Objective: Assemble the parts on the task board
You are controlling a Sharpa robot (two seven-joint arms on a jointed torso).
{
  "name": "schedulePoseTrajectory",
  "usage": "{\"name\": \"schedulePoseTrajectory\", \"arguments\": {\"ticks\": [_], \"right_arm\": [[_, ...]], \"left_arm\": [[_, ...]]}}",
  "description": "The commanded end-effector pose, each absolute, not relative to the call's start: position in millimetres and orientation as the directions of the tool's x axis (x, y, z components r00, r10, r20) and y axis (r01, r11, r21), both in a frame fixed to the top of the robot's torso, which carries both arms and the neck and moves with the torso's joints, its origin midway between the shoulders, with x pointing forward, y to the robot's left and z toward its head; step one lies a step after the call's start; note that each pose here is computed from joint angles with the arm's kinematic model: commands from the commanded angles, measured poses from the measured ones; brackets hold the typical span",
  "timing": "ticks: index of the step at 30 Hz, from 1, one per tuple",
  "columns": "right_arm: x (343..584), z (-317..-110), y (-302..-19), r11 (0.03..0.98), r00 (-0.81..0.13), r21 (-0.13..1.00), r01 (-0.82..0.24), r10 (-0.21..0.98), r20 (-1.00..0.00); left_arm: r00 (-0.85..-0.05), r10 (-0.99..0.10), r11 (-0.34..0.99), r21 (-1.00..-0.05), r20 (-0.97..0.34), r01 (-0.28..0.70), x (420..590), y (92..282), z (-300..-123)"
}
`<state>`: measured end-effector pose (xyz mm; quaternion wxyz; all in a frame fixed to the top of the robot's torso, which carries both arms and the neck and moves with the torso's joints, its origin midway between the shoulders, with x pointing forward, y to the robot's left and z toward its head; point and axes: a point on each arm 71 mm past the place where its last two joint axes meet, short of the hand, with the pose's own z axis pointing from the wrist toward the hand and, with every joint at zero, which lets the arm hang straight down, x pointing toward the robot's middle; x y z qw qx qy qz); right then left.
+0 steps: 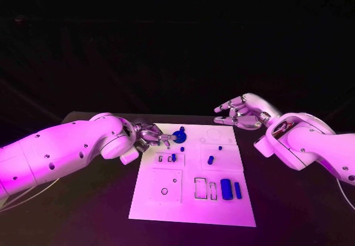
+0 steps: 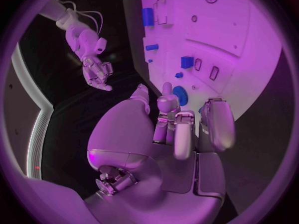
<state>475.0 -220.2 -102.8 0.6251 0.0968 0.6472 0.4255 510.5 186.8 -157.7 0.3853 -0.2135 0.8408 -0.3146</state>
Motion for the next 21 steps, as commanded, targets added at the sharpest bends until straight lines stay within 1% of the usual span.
{"name": "schedulePoseTrajectory", "arguments": {"ticks": [1, 8, 21], "right_arm": [[476, -104, -223, 0.584, -0.245, 0.716, -0.383, 0.683, -0.688], [480, -105, -228, 0.595, -0.239, 0.716, -0.365, 0.684, -0.689], [483, -106, -229, 0.607, -0.235, 0.714, -0.349, 0.681, -0.694]], "left_arm": [[-0.662, -0.367, 0.897, -0.436, -0.653, -0.068, 513.4, 186.0, -163.3], [-0.655, -0.290, 0.938, -0.342, -0.698, -0.050, 524.6, 167.8, -161.5], [-0.682, -0.229, 0.960, -0.275, -0.694, -0.043, 534.7, 151.6, -168.4]]}}
